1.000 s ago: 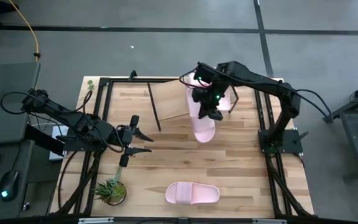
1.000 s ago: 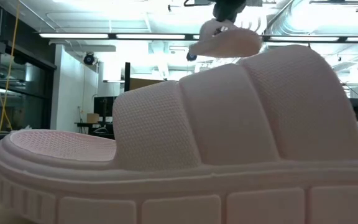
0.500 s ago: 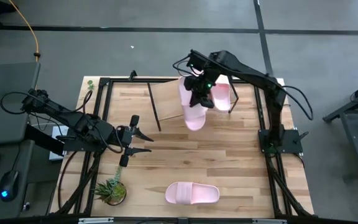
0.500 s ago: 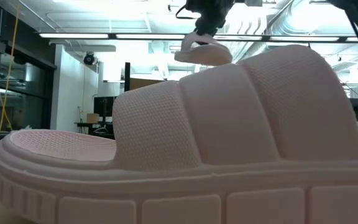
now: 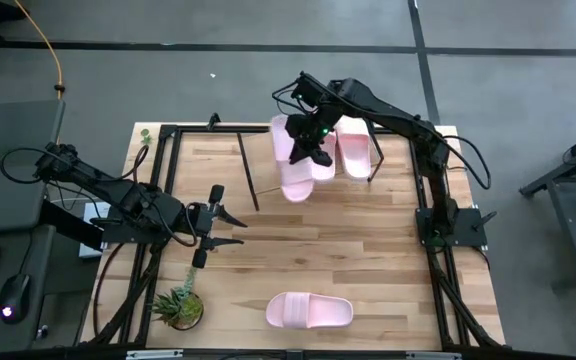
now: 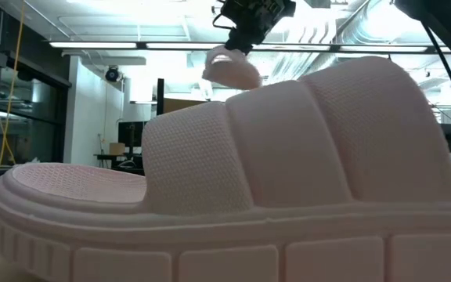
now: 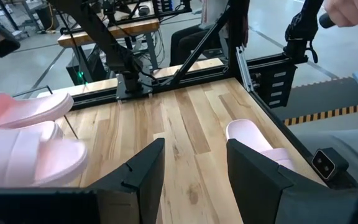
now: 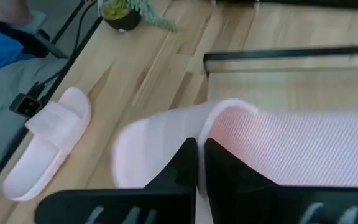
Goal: Pick and place slides into the shelf
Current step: Put the pink slide on the shelf
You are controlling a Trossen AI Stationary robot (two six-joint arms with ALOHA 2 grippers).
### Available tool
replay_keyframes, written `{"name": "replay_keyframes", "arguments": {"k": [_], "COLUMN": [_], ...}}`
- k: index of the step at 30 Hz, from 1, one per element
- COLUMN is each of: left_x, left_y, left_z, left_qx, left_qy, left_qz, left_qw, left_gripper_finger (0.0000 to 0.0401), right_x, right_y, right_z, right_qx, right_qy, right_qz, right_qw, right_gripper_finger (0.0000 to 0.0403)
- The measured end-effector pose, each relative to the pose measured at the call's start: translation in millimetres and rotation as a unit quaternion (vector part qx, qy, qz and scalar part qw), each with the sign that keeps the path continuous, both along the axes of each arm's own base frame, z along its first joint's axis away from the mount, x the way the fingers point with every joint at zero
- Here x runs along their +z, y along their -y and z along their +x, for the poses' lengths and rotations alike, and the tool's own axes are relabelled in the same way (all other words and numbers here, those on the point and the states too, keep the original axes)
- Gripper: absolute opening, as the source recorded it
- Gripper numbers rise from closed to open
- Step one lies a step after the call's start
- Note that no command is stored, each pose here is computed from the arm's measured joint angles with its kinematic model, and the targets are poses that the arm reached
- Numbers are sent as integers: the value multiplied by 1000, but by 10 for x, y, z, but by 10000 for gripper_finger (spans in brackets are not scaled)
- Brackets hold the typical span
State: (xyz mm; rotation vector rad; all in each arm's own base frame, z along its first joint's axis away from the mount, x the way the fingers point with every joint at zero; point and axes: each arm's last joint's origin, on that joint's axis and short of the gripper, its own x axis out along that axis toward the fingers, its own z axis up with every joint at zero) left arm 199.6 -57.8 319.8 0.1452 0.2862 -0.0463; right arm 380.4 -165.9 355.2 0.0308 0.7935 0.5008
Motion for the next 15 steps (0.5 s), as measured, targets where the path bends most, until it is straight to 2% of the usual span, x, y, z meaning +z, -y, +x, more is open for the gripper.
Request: {"name": "replay_keyframes", "arguments": {"k": [7,15], "left_x": [0,0], "left_y": [0,0], "left_z": [0,-1], "left_qx": [0,0], "left_qy": [0,0], "left_qz": [0,0], "left_qw": [1000,1000], "left_gripper_finger": [156,156], "right_x": [4,-131], "right_y": [16,98], "right_z": [56,98], "right_qx": [12,13], "right_qy": [33,20], "right_qz": [7,13], "right_qw": [999,1000], "right_gripper_finger": [0,0]}}
